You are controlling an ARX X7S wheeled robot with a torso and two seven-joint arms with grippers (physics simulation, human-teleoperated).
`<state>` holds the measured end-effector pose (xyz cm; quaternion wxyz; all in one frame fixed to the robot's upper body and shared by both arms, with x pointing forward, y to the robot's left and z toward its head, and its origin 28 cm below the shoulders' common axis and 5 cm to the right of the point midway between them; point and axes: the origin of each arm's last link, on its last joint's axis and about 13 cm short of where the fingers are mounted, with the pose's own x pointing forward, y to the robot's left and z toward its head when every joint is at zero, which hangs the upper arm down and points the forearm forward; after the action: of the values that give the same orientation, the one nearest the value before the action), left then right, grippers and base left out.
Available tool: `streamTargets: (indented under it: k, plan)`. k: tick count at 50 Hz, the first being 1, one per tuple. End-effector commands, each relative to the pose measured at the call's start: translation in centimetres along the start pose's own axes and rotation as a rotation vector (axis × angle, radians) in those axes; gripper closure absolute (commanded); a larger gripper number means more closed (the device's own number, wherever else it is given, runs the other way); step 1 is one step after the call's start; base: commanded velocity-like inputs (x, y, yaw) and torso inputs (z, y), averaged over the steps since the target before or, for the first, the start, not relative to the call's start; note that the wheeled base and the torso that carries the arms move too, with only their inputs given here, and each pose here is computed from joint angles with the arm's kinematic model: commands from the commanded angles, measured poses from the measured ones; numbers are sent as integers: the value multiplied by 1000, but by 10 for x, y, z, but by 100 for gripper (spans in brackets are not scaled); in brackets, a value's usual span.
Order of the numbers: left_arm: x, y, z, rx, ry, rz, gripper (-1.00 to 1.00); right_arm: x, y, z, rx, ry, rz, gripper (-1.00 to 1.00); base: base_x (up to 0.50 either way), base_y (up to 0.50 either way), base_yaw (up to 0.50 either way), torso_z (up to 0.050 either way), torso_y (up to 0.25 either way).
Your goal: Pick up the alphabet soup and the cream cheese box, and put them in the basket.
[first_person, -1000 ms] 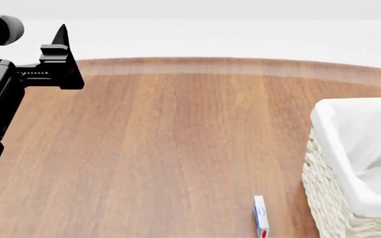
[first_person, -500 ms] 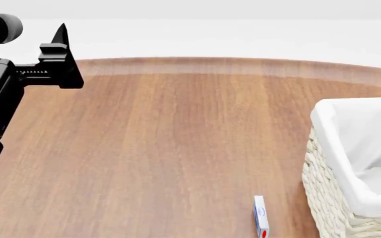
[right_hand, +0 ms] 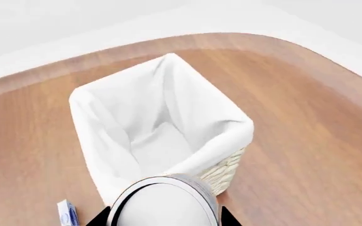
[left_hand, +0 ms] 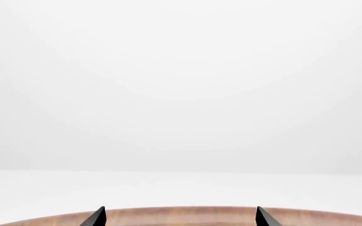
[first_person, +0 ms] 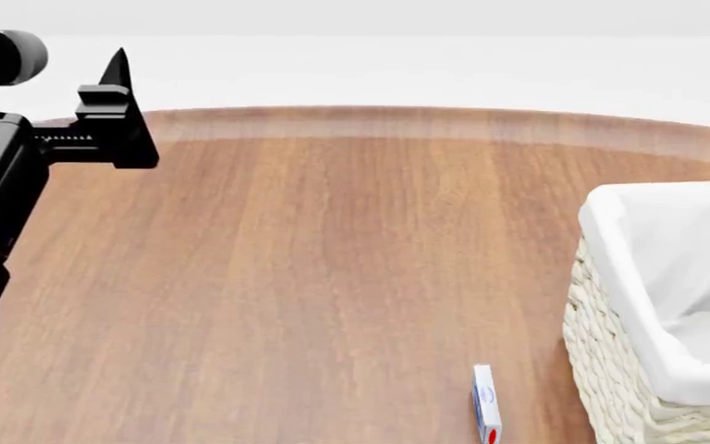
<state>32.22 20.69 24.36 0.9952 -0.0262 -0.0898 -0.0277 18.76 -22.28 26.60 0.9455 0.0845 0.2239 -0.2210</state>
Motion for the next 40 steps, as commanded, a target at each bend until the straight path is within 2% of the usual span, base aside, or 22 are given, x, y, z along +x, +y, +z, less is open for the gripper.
streamTargets:
  k: [1, 12, 27, 40]
  plan:
    - [0, -1, -2, 4, 4, -2, -100, 14, 23, 25, -95, -178, 65, 100, 0, 0, 0, 0, 0]
    - [1, 0, -4, 8, 7, 1, -100, 29, 36, 36, -118, -238, 88, 100, 0, 0, 0, 0, 0]
    - [3, 0, -4, 6, 7, 1, -100, 91, 62, 50, -144, -251, 74, 100, 0, 0, 0, 0, 1]
    - [3, 0, -6, 10, 13, 1, -100, 142, 68, 48, -65, -177, 32, 100, 0, 0, 0, 0, 1]
